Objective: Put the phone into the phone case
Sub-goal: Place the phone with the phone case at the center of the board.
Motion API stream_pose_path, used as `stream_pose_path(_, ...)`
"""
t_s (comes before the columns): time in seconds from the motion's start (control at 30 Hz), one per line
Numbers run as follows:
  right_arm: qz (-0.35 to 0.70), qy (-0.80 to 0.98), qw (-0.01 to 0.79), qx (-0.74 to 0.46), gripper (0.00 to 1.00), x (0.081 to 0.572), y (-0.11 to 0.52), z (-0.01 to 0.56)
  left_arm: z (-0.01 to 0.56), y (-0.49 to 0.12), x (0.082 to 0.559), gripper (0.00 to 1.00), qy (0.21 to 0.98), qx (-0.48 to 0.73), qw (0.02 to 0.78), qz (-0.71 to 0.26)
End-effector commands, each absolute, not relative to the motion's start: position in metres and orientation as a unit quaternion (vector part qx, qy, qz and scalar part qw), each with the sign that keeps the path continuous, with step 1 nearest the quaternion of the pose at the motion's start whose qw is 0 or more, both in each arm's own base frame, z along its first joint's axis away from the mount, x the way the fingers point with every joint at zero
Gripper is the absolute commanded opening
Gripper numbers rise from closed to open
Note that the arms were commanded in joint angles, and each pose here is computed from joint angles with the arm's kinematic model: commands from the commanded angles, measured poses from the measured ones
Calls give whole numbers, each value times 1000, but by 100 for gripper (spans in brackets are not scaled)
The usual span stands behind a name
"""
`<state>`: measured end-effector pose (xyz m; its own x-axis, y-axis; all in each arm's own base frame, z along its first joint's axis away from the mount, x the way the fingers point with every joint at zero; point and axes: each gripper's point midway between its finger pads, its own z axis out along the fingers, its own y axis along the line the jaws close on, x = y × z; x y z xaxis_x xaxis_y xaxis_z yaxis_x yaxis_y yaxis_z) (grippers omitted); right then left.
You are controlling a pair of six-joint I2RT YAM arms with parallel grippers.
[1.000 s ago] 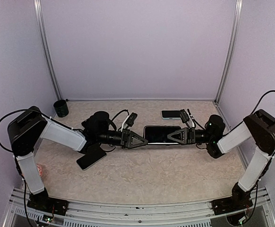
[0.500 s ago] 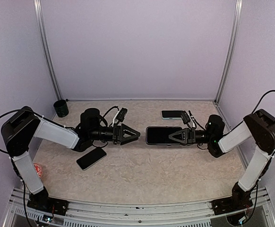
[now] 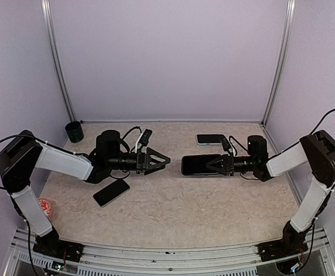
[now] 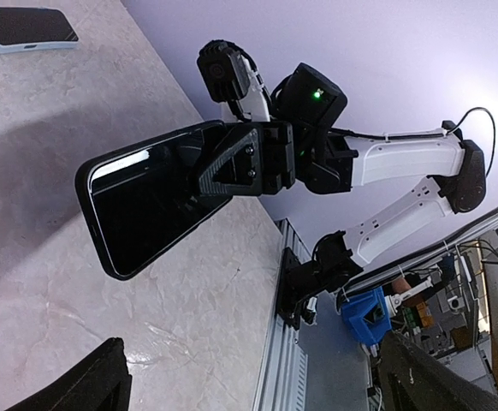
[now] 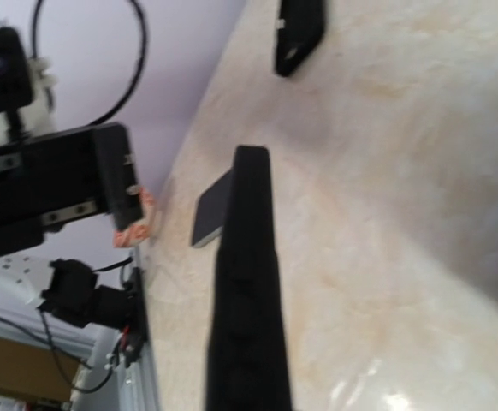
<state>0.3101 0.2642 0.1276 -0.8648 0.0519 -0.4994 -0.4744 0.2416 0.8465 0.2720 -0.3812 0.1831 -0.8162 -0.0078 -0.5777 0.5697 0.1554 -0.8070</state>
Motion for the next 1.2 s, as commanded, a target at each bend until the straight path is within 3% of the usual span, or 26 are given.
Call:
stream_pose_path(0.0, 578, 760, 257, -151, 0, 329, 258, 143, 184, -378, 273, 99, 731, 198, 251, -603)
stream_pose_path(0.63, 534, 787, 285, -119, 0, 371, 221, 159, 198, -372, 278, 99, 735, 203, 314, -566)
stream_pose_path(1.17, 515, 800, 294, -95, 0, 407, 205, 161, 207, -379, 273, 99, 736, 214, 316, -559)
